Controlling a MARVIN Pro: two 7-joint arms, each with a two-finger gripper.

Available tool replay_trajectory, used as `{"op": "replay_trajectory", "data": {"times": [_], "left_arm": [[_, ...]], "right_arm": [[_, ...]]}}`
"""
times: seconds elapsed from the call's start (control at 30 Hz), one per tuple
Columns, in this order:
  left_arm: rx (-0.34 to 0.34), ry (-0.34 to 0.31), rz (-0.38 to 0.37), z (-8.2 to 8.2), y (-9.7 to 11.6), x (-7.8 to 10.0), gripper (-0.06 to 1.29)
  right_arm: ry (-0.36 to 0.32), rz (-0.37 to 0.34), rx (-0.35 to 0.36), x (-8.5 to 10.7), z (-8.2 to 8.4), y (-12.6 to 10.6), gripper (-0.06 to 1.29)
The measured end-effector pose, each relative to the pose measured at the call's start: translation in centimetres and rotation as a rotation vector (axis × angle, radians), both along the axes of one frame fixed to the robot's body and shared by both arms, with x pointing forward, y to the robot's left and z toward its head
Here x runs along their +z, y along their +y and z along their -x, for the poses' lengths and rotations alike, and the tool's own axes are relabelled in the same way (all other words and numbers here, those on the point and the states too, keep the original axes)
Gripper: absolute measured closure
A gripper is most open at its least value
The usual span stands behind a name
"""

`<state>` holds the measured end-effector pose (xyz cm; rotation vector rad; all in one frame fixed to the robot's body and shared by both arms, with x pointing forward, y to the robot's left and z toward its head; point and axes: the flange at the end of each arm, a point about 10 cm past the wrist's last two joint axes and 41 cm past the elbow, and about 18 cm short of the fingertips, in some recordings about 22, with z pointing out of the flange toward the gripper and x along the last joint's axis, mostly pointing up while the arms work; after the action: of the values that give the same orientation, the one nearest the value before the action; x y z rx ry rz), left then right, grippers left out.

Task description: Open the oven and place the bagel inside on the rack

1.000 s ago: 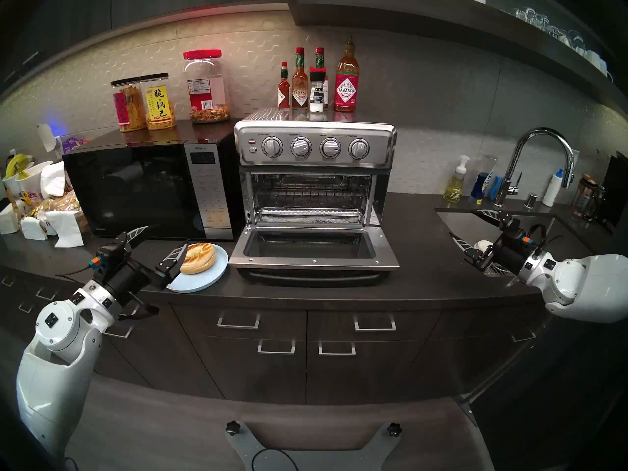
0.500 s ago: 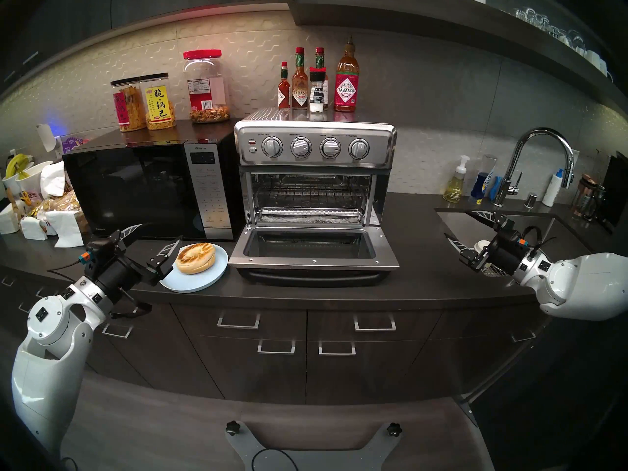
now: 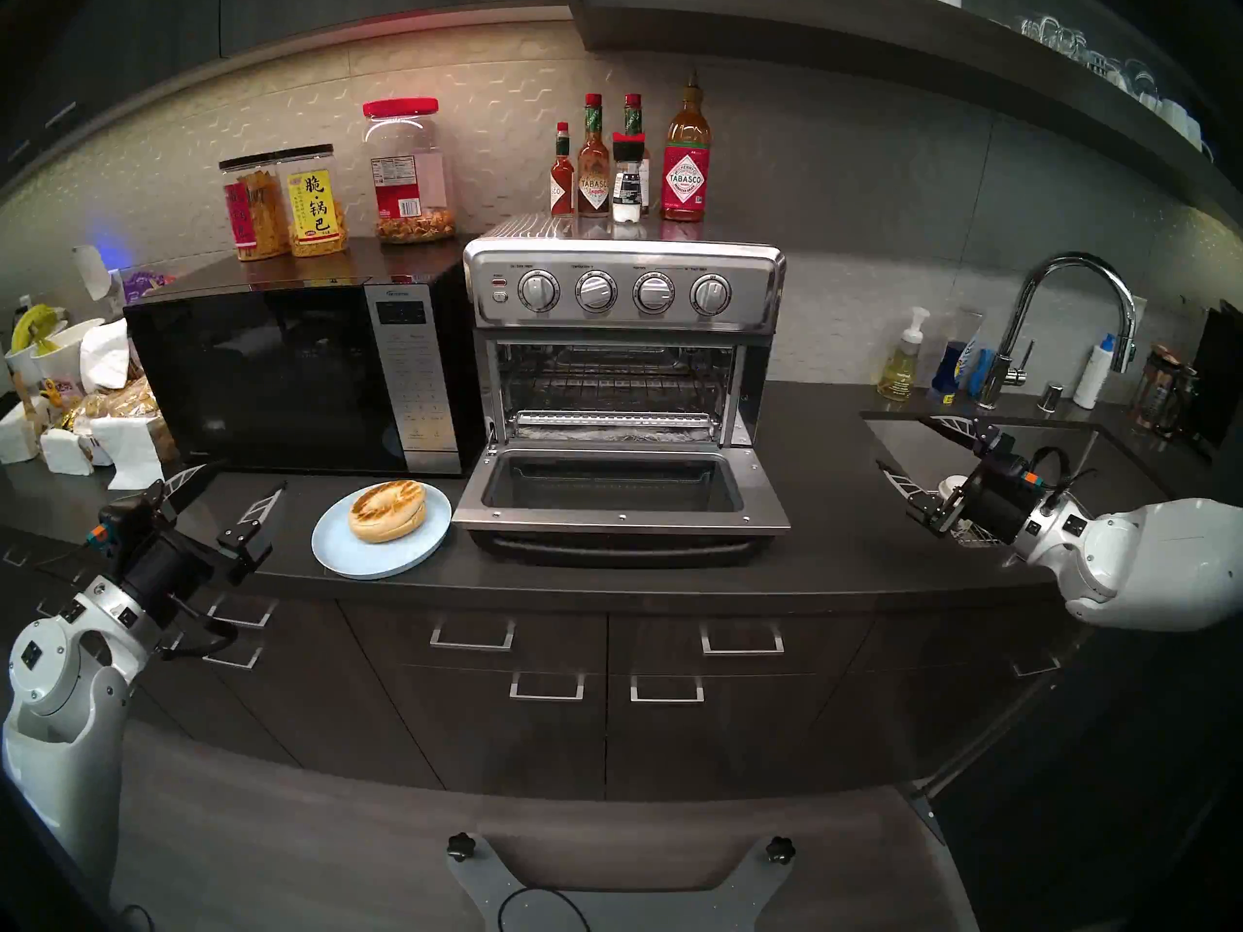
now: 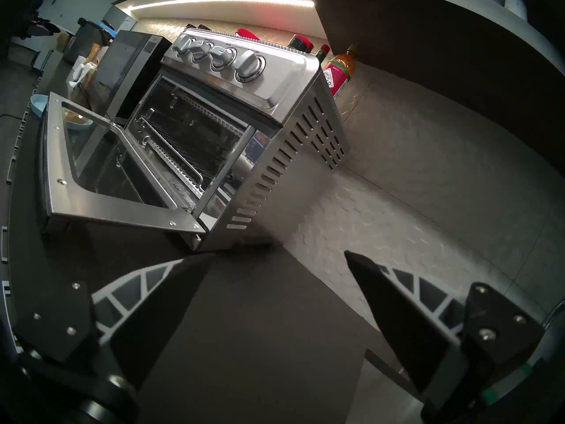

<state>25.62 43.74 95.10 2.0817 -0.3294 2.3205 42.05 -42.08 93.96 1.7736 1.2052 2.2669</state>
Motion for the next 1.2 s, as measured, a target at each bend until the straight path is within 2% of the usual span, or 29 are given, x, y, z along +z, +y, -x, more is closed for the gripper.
{"op": "replay_trajectory", "data": {"times": [0.17, 0.4, 1.2], "left_arm": [[0.066, 0.038, -0.025, 0.7, 0.2, -0.8, -0.03], [0.109, 0.075, -0.029, 1.1, 0.3, -1.5, -0.03], [0.121, 0.075, -0.021, 1.2, 0.1, -1.6, -0.03]], "right_arm": [[-0.001, 0.000, 0.001, 0.0, 0.0, 0.0, 0.00], [-0.001, 0.000, 0.001, 0.0, -0.1, 0.0, 0.00], [0.001, 0.000, 0.001, -0.1, -0.1, 0.0, 0.00]]}}
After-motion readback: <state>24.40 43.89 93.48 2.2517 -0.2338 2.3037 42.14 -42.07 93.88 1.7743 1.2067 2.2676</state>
